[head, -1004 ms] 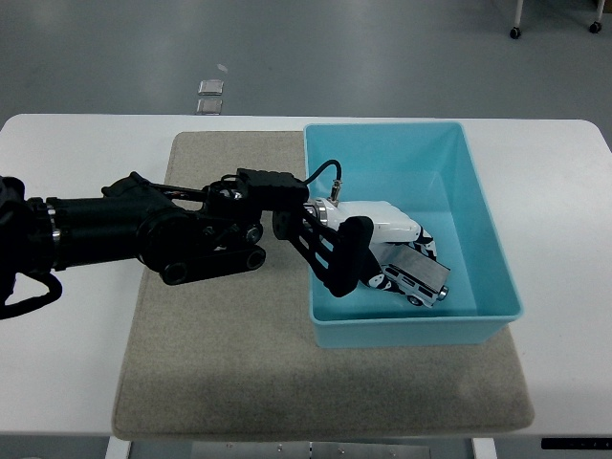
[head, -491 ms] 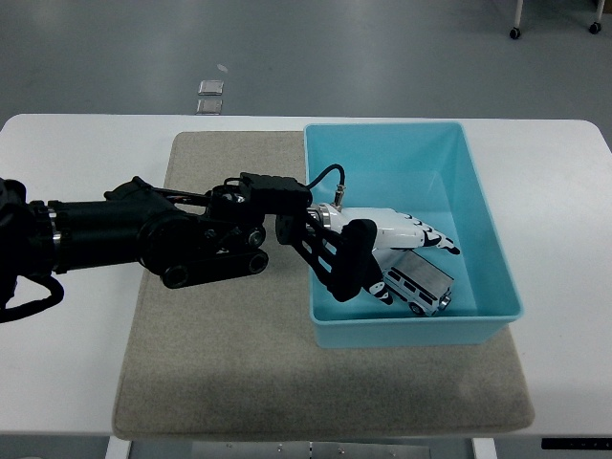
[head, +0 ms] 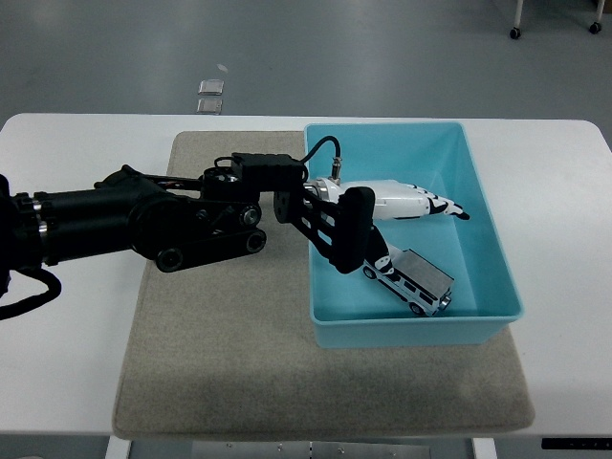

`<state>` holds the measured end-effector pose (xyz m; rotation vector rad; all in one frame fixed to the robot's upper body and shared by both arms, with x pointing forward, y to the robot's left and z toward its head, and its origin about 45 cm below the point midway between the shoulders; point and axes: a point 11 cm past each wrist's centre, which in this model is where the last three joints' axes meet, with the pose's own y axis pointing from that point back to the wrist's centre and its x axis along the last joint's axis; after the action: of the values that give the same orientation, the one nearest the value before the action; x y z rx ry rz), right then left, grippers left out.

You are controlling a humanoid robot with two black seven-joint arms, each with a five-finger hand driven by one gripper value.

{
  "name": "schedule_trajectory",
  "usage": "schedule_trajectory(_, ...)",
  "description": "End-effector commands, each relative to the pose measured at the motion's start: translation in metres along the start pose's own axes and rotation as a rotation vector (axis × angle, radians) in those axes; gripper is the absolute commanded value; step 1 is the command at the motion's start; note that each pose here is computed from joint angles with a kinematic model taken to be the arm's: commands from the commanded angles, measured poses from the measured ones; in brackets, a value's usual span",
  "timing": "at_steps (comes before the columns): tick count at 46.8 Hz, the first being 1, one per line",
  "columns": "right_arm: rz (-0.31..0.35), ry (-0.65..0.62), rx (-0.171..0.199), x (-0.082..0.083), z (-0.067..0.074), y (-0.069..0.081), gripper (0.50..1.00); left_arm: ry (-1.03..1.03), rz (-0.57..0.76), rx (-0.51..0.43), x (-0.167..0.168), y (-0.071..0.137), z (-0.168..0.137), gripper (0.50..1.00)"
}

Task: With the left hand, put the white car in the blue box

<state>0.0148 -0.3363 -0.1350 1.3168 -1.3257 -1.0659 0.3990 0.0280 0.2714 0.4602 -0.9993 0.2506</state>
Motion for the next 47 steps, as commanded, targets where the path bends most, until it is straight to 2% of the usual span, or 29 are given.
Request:
schedule_trajectory(1,0.000,0.001,0.000,0.000,0.000,0.000,0.936,0.033,0.104,-0.009,0.036,0.007,0.001,0.996)
schedule_trajectory(5,0.000,0.001,0.000,0.000,0.000,0.000,0.936,0.116,0.223,-0.020,0.077,0.021,0.000,0.996)
schedule_trajectory(11,0.000,0.001,0.000,0.000,0.000,0.000,0.936,0.344,0.431,-0.046,0.131,0.051,-0.012,0.996)
schedule_trajectory(21,0.000,0.000,0.000,0.000,0.000,0.000,0.936,0.778,0.725,-0.014,0.172,0.115,-0.073,0.996)
schedule_trajectory(27,0.000,0.000,0.000,0.000,0.000,0.000,0.936,0.989,0.906,0.035,0.178,0.153,-0.120,0.994)
schedule_trajectory(34,0.000,0.000,0.000,0.000,0.000,0.000,0.936,1.143,1.071,0.113,0.165,0.190,-0.167,0.994)
schedule_trajectory(39,0.000,0.000,0.000,0.000,0.000,0.000,0.936,1.186,1.124,0.145,0.155,0.202,-0.183,0.994)
schedule_trajectory(47,0.000,0.000,0.000,0.000,0.000,0.000,0.936,1.199,1.207,0.266,0.128,0.222,-0.209,0.996)
